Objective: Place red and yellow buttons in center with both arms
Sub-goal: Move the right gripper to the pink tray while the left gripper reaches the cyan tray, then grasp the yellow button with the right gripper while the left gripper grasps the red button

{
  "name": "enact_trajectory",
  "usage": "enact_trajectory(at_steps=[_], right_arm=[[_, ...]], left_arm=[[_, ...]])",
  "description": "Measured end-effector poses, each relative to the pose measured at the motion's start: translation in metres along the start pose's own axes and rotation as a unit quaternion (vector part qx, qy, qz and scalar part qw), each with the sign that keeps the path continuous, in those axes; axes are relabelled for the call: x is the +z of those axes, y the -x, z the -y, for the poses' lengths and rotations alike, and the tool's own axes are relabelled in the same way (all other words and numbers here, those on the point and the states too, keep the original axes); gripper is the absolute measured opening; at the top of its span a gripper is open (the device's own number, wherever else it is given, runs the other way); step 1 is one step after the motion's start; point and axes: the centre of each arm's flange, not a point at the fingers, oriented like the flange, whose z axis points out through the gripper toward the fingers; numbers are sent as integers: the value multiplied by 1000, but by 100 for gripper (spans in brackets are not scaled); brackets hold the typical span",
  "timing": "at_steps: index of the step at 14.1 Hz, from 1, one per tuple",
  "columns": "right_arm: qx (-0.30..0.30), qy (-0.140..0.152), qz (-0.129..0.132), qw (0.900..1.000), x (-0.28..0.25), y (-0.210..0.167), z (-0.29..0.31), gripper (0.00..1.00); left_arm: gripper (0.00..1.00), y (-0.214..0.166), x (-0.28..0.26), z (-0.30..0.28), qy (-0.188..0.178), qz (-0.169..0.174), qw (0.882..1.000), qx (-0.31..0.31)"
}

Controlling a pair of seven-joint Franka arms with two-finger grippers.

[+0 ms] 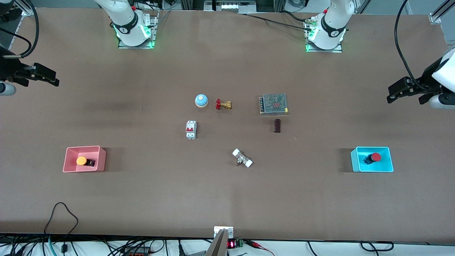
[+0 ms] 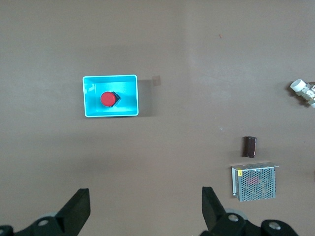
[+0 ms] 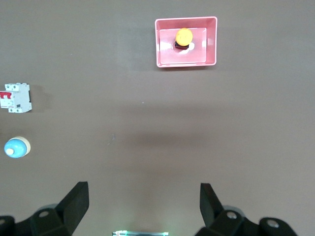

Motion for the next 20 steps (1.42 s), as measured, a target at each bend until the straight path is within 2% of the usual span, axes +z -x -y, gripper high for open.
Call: enact_trajectory(at_steps=[5, 7, 9, 12, 16, 20], right_arm=[[16, 8, -11, 1000, 95, -68, -25, 100], [16, 16, -13, 1000, 136, -93, -31, 100], [12, 21, -11, 1000, 171, -114, -31, 100], [-10, 27, -24, 999, 217, -143, -31, 100], [-34, 32, -37, 998, 273, -163, -39, 100], [-38, 36, -61, 997, 300, -175, -43, 100]], left_arm=[[100, -27, 49, 37, 7, -8, 1000, -24], [100, -42, 80, 56, 0, -10, 1000, -28], [100, -58, 113, 69, -3, -14, 999, -31], [100, -74, 164, 85, -6, -11, 999, -33], [100, -85, 234, 101, -6, 12, 999, -33], [100, -87, 291, 124, 5, 24, 999, -49]])
